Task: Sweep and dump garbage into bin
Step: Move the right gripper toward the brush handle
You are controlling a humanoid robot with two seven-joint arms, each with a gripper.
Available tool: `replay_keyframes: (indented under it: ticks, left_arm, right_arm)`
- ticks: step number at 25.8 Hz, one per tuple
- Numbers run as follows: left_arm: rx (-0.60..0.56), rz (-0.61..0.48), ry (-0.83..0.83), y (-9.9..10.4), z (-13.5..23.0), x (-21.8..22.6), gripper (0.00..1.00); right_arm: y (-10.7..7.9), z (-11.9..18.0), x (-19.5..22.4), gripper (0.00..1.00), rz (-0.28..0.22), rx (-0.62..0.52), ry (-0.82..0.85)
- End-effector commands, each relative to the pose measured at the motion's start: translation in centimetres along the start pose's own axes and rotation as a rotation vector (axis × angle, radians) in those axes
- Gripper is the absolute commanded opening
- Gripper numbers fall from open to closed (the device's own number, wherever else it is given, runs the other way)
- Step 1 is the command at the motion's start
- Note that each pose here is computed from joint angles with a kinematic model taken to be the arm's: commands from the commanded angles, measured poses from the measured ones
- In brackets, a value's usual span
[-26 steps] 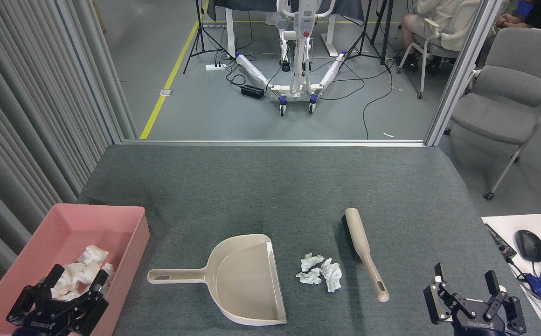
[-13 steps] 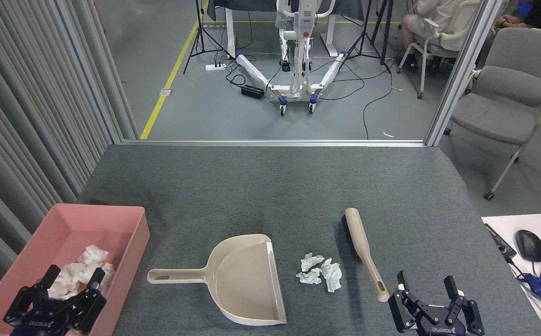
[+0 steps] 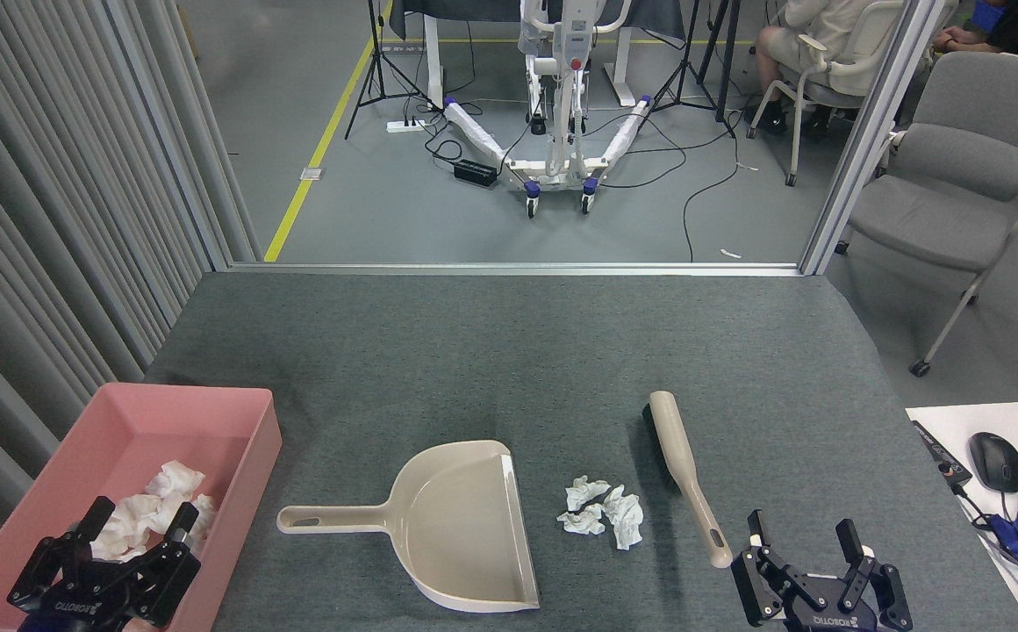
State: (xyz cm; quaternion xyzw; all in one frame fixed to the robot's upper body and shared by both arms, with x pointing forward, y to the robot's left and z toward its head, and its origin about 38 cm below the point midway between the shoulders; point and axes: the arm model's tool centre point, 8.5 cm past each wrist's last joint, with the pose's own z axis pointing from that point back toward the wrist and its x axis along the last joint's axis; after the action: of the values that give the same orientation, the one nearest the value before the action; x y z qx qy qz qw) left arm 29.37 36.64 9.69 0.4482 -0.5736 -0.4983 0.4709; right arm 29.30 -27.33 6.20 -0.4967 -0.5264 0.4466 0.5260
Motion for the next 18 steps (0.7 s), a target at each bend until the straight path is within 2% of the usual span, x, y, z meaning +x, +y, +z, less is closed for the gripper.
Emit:
replay_keyframes:
  ticks: [1, 18]
  left_arm:
    - [0.001, -0.001, 0.000, 0.08, -0.05, -0.02, 0.99]
    - [-0.002, -0.007, 0.001, 0.16, -0.11, -0.14, 0.99]
  right_arm:
    - [0.10, 0.01, 0.17, 0.98, -0.005, -0.001, 0.001]
    - [0.22, 0.16, 0.37, 0.98, -0.001, 0.004, -0.009]
